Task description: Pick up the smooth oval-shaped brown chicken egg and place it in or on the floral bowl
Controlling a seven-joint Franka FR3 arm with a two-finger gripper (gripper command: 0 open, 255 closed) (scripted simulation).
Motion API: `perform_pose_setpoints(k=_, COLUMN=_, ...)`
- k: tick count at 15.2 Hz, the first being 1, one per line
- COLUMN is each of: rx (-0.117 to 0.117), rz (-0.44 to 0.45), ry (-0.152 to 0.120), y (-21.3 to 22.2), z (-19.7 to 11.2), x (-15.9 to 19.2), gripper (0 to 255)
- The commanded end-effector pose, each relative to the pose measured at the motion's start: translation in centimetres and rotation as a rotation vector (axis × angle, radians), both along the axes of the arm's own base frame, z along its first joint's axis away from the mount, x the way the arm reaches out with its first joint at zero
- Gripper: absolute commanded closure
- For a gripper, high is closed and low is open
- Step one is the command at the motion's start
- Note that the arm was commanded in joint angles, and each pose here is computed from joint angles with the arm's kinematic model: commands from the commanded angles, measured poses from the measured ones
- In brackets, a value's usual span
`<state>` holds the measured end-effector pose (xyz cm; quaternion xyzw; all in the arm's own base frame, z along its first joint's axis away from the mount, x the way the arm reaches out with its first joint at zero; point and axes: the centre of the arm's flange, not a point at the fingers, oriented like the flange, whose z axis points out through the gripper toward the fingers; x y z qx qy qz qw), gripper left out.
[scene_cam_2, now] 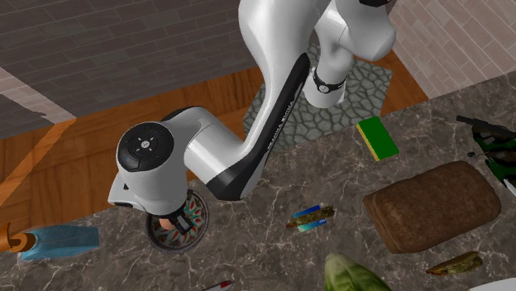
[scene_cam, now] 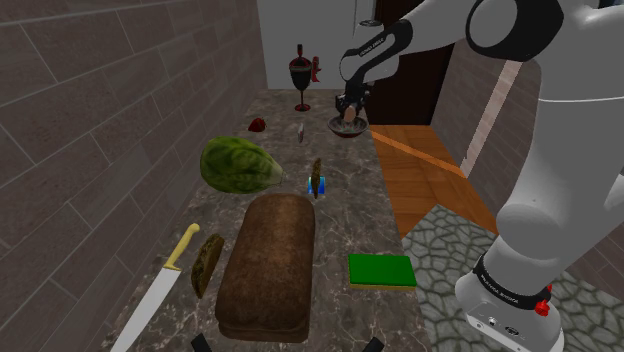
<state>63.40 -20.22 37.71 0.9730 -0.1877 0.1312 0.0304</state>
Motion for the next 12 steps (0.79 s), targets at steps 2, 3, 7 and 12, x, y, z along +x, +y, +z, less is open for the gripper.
perform_pose_setpoints(k=2, rx=0.000, rz=0.000, ry=0.000, y=0.0, z=0.0, x=0.0, gripper=0)
perform_pose_setpoints(k=3, rx=0.000, rz=0.000, ry=0.000, y=0.0, z=0.0, x=0.0, gripper=0)
perform_pose_setpoints(k=7, rx=0.000, rz=0.000, ry=0.000, y=0.0, z=0.0, x=0.0, gripper=0)
perform_pose_setpoints(k=12, rx=0.000, rz=0.000, ry=0.000, y=0.5, z=4.8, x=-1.2, gripper=0)
